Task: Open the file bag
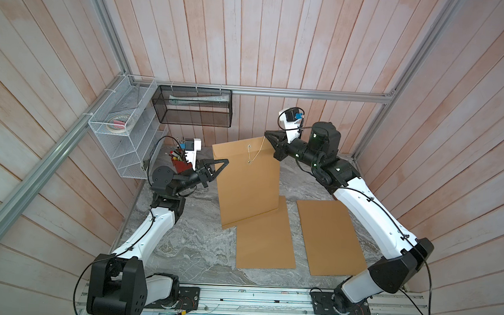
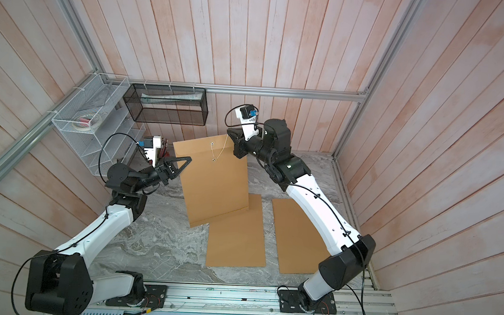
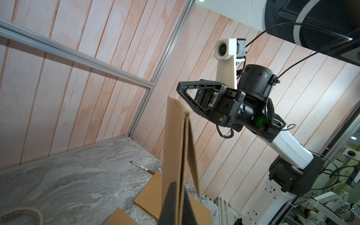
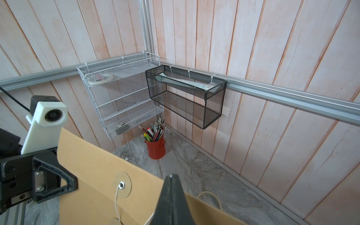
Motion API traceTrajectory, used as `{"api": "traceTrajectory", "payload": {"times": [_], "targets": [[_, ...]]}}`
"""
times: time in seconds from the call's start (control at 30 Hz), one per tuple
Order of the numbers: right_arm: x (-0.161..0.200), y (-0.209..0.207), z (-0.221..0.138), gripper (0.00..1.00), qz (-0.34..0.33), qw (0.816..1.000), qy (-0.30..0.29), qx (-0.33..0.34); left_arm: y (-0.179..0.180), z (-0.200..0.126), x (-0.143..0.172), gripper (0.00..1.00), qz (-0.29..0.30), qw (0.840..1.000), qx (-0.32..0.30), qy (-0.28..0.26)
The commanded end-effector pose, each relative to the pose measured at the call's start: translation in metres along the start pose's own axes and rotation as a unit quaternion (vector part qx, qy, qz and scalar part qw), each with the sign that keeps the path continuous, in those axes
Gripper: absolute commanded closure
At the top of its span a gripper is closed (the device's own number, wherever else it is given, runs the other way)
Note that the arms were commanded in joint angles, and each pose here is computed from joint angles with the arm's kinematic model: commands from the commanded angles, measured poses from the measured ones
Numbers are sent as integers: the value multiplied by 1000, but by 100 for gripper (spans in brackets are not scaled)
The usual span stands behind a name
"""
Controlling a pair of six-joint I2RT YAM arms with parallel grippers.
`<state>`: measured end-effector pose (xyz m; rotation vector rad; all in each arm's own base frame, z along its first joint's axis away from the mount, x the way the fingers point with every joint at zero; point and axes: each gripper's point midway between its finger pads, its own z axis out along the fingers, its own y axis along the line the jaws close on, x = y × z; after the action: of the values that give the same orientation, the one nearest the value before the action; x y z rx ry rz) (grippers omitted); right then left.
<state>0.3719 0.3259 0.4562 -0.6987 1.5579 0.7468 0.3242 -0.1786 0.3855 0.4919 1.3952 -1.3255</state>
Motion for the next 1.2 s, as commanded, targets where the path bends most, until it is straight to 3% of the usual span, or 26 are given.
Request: {"api": "traceTrajectory", "payload": {"times": [0.0, 1.17], "targets": [[-3, 9, 5, 100, -8, 1000, 3, -17, -9, 0, 5, 100, 11, 1000, 14, 7], [-26, 80, 42, 100, -30, 993, -1, -113, 2, 8, 20, 100, -8, 1000, -1, 19]]}}
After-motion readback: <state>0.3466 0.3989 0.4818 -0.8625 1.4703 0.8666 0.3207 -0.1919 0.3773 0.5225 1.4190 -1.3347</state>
